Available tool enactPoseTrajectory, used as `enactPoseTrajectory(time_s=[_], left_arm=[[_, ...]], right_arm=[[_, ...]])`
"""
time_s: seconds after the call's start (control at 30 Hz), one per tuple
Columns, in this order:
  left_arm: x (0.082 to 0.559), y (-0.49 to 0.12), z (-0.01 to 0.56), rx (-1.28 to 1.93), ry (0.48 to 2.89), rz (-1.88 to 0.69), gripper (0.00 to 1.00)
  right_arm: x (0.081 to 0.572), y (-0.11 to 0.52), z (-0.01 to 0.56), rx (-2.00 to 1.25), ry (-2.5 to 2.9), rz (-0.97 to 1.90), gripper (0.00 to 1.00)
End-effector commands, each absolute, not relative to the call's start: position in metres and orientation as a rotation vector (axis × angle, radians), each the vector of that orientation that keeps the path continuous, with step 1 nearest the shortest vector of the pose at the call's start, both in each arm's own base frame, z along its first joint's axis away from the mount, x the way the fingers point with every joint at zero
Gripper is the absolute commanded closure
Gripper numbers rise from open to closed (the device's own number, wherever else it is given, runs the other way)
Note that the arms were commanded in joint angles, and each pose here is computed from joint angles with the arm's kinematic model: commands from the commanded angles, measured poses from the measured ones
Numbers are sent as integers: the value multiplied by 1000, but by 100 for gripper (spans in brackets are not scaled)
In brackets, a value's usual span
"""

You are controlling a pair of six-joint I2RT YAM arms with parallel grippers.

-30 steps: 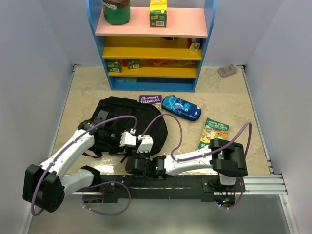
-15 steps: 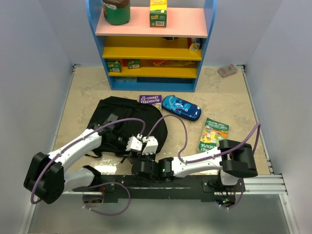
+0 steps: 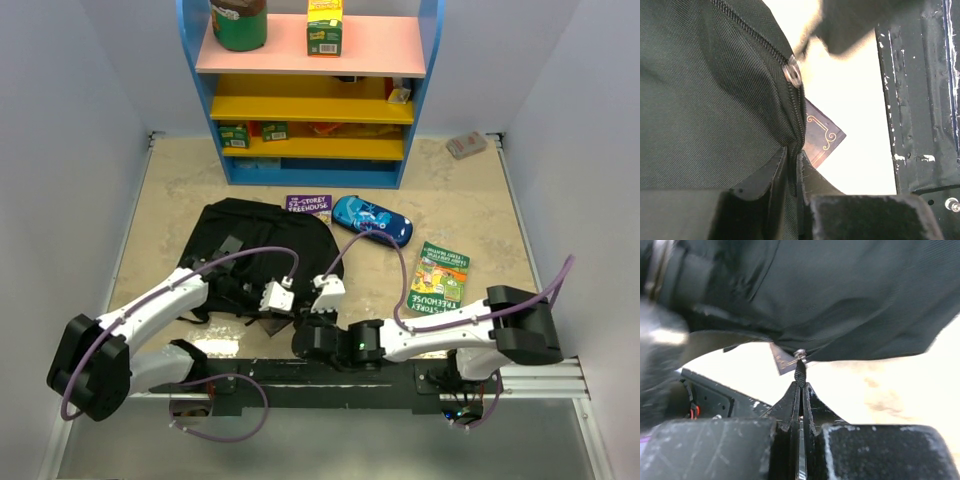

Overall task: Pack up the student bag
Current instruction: Unzip the student bag at the center of the board.

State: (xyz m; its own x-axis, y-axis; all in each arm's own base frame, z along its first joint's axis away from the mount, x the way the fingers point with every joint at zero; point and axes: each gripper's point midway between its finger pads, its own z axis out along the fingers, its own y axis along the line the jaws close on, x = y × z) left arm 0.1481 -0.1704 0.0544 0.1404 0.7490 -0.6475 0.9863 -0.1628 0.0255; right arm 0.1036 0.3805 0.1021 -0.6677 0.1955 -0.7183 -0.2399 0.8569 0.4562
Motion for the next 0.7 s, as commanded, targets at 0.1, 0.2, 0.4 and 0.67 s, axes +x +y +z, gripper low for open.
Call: enactPoseTrajectory(time_s=[0.1, 0.2, 0.4, 0.67], left_arm=[[149, -159, 54, 2011, 1628, -595, 91], [146, -155, 56, 2041, 1595, -570, 94], [139, -143, 57, 2128, 1537, -523, 100], [133, -130, 65, 2222, 1470, -458, 99]], right_arm=[[144, 334, 141, 97, 2094, 609, 100], [161, 317, 153, 113, 2079, 583, 100], [197, 287, 157, 120, 2104, 519, 100], [227, 276, 145, 37, 2139, 415, 100]])
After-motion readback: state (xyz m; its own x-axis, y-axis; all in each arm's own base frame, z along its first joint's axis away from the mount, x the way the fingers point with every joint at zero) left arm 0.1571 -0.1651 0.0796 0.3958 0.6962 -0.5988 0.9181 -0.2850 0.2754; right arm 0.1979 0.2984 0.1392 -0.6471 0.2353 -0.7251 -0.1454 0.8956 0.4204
